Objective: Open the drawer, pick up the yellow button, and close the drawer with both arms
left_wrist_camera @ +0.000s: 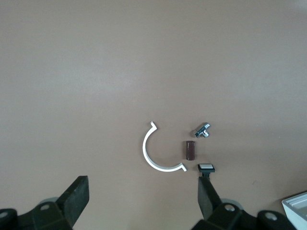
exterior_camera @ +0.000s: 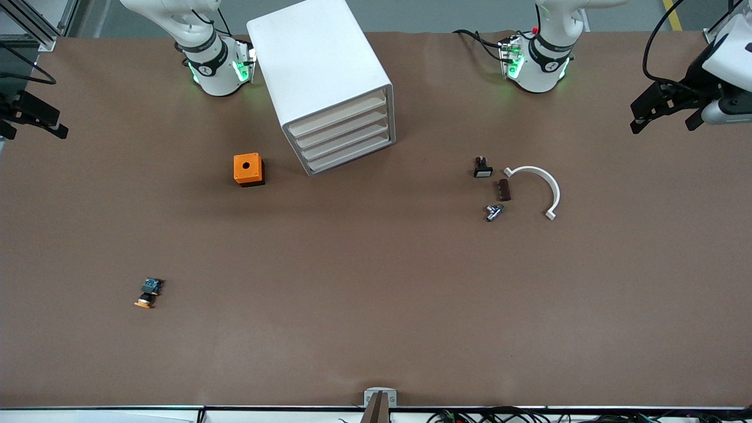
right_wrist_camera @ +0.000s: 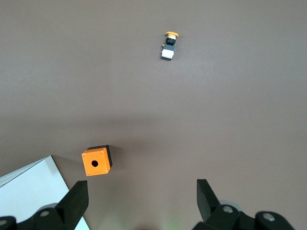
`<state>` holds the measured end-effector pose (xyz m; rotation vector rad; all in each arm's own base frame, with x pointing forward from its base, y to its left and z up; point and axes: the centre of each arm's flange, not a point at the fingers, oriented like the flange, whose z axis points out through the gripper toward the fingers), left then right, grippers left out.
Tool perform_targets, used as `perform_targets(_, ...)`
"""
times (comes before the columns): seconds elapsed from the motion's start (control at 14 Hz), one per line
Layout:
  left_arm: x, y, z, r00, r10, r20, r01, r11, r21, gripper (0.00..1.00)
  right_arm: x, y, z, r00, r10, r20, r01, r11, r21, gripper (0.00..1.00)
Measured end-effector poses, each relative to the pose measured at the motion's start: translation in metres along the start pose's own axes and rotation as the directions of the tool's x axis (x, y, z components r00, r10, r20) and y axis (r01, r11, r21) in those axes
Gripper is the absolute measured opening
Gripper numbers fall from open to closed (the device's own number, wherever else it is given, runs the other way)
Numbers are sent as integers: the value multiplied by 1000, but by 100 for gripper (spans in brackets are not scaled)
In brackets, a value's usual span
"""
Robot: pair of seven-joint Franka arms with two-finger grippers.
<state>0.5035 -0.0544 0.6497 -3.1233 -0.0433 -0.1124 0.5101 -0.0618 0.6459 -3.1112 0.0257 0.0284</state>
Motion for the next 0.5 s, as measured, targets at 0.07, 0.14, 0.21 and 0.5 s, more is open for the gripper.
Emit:
perform_targets(0.07, 3, 0, 2, 1000, 0, 3, 0, 1000, -1, 100, 0, 0, 0, 1000, 0, 0, 0, 1000, 0, 100)
perform_targets(0.14, 5, 0, 4, 1000, 0, 7, 0, 1000, -1, 100, 0, 0, 0, 1000, 0, -2, 0, 1000, 0, 100)
perform_targets(0.21, 6, 1, 6, 1000, 1, 11, -1, 1000, -1, 100, 0, 0, -1, 1000, 0, -4, 0, 1000, 0, 100)
perform_targets(0.5, 10, 2, 6, 1000, 1, 21, -1, 1000, -9, 100, 1, 0, -2, 1000, 0, -15, 0, 1000, -1, 100)
